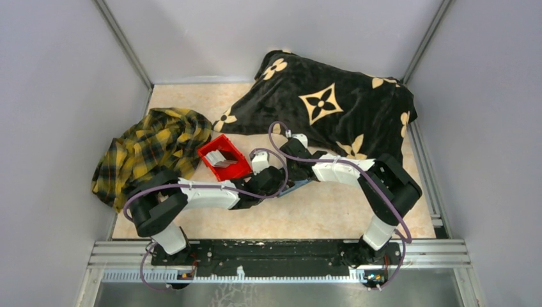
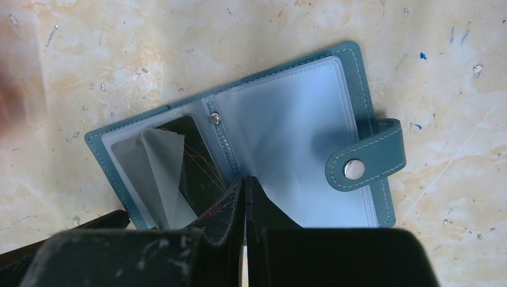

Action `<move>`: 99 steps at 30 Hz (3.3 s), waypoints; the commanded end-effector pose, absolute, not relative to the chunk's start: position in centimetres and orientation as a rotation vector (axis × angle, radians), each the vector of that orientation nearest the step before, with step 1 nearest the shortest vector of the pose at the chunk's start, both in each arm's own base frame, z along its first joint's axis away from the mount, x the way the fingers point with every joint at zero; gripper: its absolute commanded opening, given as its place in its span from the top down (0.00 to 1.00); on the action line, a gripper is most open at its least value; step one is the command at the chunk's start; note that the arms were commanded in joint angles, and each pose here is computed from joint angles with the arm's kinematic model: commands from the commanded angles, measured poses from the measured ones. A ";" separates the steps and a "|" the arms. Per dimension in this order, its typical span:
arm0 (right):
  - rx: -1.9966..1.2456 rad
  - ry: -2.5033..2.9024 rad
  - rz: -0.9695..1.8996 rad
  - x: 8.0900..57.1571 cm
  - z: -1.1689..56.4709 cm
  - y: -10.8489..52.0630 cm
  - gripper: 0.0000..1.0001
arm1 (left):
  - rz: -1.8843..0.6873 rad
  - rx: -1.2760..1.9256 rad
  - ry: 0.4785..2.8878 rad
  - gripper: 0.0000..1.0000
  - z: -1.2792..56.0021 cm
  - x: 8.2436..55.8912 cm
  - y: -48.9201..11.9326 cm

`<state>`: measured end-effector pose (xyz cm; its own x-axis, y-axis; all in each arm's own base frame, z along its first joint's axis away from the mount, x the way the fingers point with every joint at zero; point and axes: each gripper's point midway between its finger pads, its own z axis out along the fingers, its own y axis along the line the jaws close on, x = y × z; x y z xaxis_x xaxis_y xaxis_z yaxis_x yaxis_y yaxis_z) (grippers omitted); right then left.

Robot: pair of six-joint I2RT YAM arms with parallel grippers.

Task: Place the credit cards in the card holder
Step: Insert the credit card into the card holder.

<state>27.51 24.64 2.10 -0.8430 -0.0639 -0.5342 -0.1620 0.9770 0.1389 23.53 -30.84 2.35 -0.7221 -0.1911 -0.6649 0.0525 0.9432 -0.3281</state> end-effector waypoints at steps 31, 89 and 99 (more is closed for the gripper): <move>-0.271 2.758 0.310 22.3 -1.0 25.5 0.93 | -0.272 -0.019 2.508 0.57 -2.1 22.1 -28.4; 0.515 2.430 0.858 25.8 5.9 24.8 0.70 | -0.209 -0.127 2.646 0.63 -5.9 18.8 -25.4; 0.583 2.351 0.965 26.2 7.7 24.9 0.71 | -0.213 -0.127 2.646 0.63 -5.9 18.7 -25.3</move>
